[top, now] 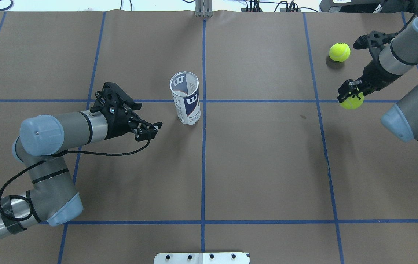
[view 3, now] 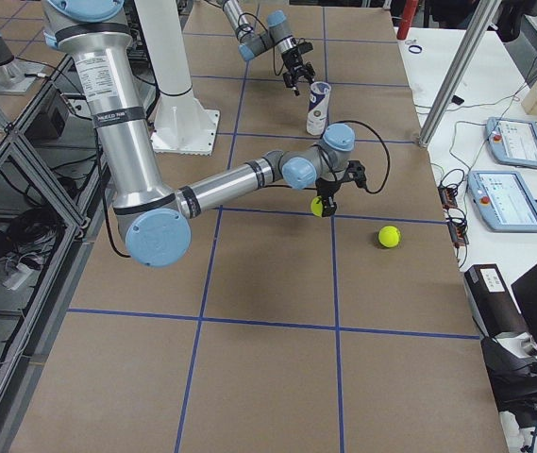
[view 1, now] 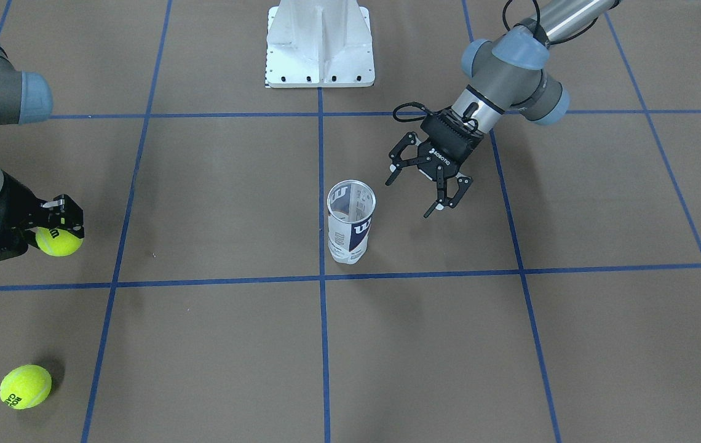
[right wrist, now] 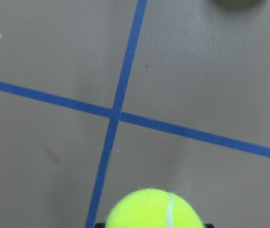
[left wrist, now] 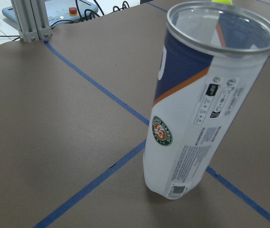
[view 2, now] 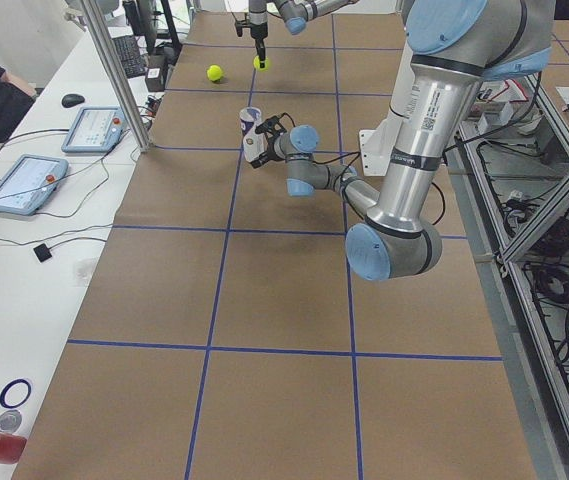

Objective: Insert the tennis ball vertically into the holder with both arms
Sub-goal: 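Lift the ball with the right gripper while the left gripper grasps the tube, then hold the tube steady with the left gripper while the right gripper holds the ball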

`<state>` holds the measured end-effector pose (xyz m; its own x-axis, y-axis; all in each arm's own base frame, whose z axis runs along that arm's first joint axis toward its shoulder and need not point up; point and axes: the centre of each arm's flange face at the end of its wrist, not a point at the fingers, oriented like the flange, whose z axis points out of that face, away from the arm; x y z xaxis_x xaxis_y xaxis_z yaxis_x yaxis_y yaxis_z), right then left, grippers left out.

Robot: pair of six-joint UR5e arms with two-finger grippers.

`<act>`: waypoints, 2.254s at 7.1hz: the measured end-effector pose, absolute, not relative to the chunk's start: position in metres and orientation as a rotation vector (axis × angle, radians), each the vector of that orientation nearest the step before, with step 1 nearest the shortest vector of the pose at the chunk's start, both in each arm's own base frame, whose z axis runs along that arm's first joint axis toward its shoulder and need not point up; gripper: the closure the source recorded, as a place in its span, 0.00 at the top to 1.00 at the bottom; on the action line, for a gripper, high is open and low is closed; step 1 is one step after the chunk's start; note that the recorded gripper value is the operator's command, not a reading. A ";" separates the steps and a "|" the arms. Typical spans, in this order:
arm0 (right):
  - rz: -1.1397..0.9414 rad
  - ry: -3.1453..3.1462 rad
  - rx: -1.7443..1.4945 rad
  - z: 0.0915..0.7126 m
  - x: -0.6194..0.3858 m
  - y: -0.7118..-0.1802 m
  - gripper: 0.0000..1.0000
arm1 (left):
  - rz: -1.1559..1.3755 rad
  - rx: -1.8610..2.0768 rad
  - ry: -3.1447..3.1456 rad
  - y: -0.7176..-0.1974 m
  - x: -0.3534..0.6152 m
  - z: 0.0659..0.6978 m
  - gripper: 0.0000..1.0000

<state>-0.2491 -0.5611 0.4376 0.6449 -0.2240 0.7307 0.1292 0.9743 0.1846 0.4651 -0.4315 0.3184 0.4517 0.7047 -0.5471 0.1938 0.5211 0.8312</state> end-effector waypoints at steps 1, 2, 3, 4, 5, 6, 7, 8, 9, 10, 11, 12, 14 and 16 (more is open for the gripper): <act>-0.194 -0.864 0.143 0.419 -0.245 -0.571 0.00 | 0.380 1.030 1.094 -0.431 0.474 0.320 0.99; -0.188 -0.878 0.159 0.406 -0.242 -0.577 0.00 | 0.352 1.067 1.089 -0.425 0.488 0.326 0.99; -0.184 -0.889 0.171 0.396 -0.239 -0.582 0.00 | 0.319 1.103 1.082 -0.417 0.507 0.330 0.99; -0.177 -0.901 0.178 0.387 -0.237 -0.586 0.00 | 0.298 1.125 1.082 -0.413 0.522 0.328 0.99; -0.169 -0.911 0.181 0.379 -0.236 -0.589 0.00 | 0.292 1.133 1.089 -0.411 0.533 0.322 0.99; -0.163 -0.922 0.185 0.372 -0.234 -0.592 0.00 | 0.291 1.137 1.098 -0.408 0.542 0.315 0.99; -0.159 -0.935 0.185 0.368 -0.230 -0.594 0.00 | 0.285 1.144 1.104 -0.409 0.550 0.307 0.99; -0.157 -0.949 0.182 0.364 -0.227 -0.595 0.00 | 0.274 1.155 1.106 -0.412 0.556 0.297 0.99; -0.155 -0.956 0.183 0.361 -0.225 -0.596 0.00 | 0.268 1.162 1.106 -0.414 0.562 0.290 0.99; -0.152 -0.961 0.188 0.357 -0.223 -0.598 0.00 | 0.266 1.164 1.104 -0.416 0.564 0.288 0.99; -0.151 -0.963 0.191 0.354 -0.222 -0.599 0.00 | 0.266 1.163 1.099 -0.417 0.565 0.289 0.99; -0.150 -0.964 0.193 0.353 -0.221 -0.599 0.00 | 0.266 1.163 1.095 -0.418 0.564 0.291 0.99; -0.151 -0.965 0.196 0.352 -0.221 -0.600 0.00 | 0.265 1.161 1.090 -0.419 0.563 0.295 0.99; -0.151 -0.966 0.196 0.351 -0.221 -0.600 0.00 | 0.261 1.163 1.084 -0.420 0.562 0.296 0.99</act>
